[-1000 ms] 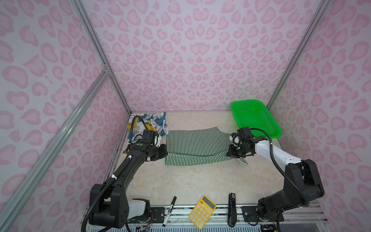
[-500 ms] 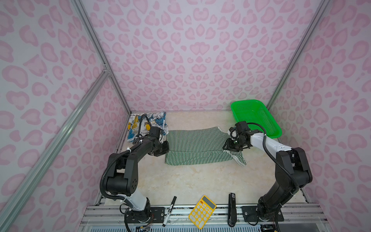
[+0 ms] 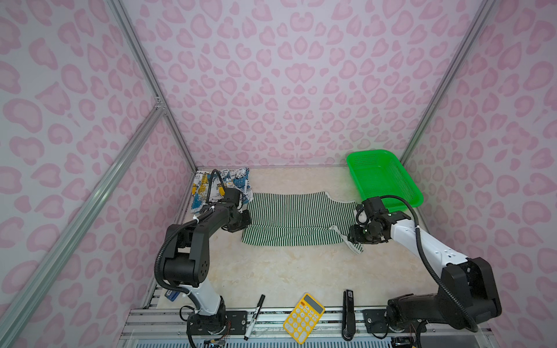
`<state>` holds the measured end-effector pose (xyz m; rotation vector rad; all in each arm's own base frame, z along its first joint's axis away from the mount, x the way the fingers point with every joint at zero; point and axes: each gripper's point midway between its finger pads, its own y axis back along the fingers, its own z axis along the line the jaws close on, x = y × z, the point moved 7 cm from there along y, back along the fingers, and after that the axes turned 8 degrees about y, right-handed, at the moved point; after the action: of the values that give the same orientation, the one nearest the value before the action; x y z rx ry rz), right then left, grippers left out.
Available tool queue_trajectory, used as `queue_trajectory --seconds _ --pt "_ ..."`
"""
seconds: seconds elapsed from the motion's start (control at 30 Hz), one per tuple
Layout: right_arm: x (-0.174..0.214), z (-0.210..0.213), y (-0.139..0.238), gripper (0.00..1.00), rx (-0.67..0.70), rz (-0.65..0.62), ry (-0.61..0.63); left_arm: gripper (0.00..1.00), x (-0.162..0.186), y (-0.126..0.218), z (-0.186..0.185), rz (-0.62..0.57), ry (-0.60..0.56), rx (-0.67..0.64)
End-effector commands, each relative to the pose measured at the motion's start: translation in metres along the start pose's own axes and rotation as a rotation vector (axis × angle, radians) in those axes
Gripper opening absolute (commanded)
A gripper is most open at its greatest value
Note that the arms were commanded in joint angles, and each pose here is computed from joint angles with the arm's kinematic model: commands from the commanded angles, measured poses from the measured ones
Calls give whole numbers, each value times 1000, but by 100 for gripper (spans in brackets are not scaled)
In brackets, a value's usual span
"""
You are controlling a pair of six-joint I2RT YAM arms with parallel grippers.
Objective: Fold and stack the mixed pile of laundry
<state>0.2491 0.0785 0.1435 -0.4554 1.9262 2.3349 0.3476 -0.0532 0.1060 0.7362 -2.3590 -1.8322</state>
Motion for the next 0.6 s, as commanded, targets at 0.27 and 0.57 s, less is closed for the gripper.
queue_trajectory --seconds 0.27,0.57 --pt "32 -8 -16 52 68 40 -119 50 -10 13 14 -92 14 -94" --pt "41 -3 -23 50 136 53 -84 59 20 39 24 -83 5 -47"
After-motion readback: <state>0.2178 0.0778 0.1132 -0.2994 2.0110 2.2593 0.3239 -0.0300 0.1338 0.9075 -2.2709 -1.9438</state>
